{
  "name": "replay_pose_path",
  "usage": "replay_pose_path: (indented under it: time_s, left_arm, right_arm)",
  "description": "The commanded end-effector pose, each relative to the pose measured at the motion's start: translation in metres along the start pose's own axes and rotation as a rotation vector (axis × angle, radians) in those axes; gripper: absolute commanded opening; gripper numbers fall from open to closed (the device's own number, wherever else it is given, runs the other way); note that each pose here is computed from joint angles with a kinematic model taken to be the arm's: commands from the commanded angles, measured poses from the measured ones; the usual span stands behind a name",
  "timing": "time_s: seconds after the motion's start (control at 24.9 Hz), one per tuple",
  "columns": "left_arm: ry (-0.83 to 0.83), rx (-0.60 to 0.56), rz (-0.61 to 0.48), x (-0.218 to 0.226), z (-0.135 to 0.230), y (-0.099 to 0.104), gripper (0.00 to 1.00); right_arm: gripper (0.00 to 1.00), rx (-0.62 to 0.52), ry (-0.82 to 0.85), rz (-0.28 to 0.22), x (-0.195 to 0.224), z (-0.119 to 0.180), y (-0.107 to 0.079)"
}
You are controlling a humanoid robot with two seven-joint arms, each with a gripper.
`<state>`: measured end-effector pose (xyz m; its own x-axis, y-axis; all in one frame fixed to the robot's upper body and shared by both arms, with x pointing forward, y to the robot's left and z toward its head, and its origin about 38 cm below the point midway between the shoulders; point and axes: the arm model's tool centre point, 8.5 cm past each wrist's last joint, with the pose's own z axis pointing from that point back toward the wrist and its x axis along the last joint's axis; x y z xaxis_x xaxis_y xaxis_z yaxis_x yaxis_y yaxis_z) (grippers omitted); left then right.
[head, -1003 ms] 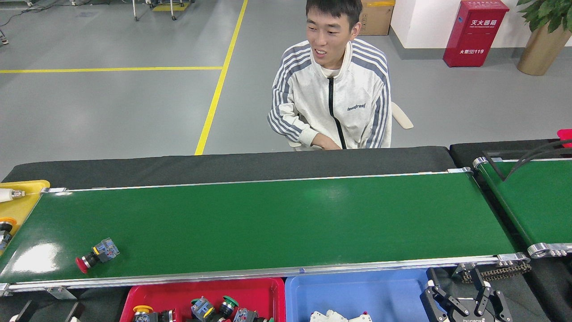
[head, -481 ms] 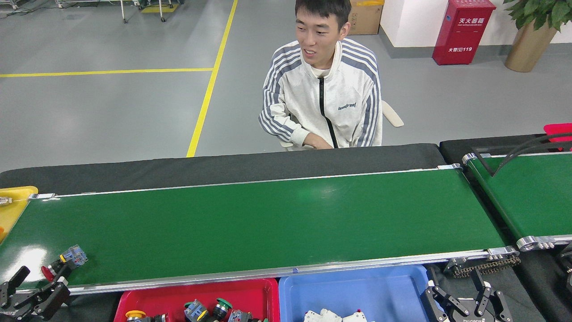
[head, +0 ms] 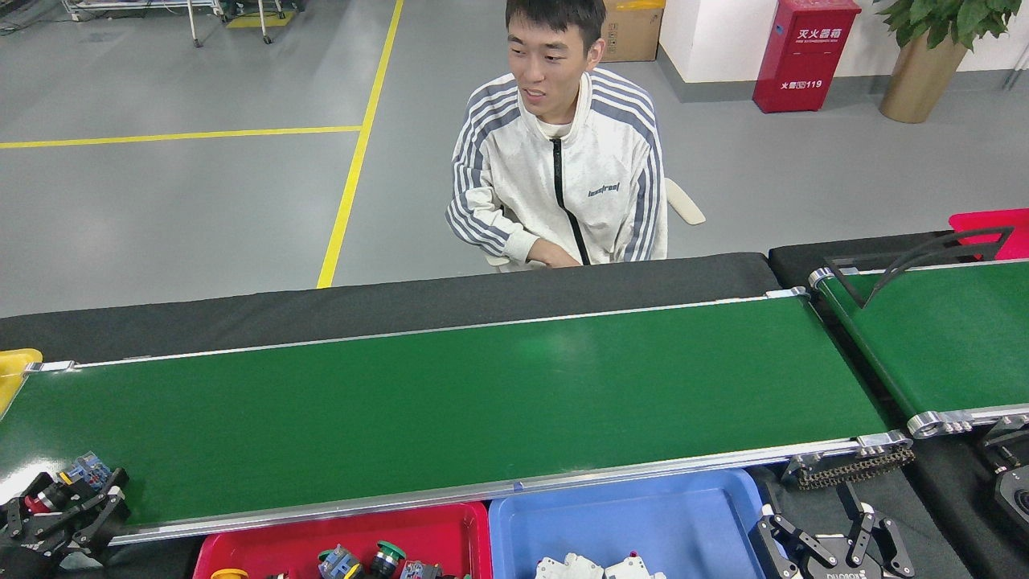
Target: Pick switch part from conveyor to tray
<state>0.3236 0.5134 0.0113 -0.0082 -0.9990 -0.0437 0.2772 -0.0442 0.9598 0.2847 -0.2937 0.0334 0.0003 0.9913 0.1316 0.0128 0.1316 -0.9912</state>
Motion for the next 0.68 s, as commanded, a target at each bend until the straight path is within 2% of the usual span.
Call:
replay_pose_path:
  time_s: [0.0,0.16,0.28,0.44,0.52,0.56,0.6,0.64]
  left_arm:
    - [-0.024,0.039,-0.001,0.0,-0.003,0.012,0.25]
    - [-0.045,0.058,0.019,0.008,-0.005,0.012,0.13]
    - [-0.142,0.109,0.031,0.024,0.0,0.021,0.1]
    - [-0.28,0.23,-0.011,0.079,0.025,0.04,0.09]
    - [-0.332,0.286,-0.055,0.112,0.049,0.051,0.11]
    - [-0.352,0.292,-0.064,0.128,0.062,0.05,0.15]
    - [-0.372,0.299,-0.061,0.144,0.071,0.047,0.22]
    - [-0.404,0.294,-0.047,0.167,0.08,0.042,0.34]
  right_arm:
    - [0.99,-0.025,-0.006,0.007,0.0,-0.004,-0.008]
    - [0.99,-0.027,-0.003,0.006,0.0,-0.004,-0.008]
    - [0.99,-0.024,-0.002,0.006,0.0,-0.002,-0.007]
    - [0.99,-0.019,0.0,0.007,0.0,0.0,-0.006]
    - [0.99,-0.019,0.0,0.005,0.0,-0.001,-0.006]
    - [0.99,-0.019,0.002,0.005,0.0,-0.001,-0.006]
    - [0.99,-0.019,0.002,0.005,0.0,-0.001,-0.006]
    - [0.99,-0.018,0.002,0.005,0.0,0.0,-0.006]
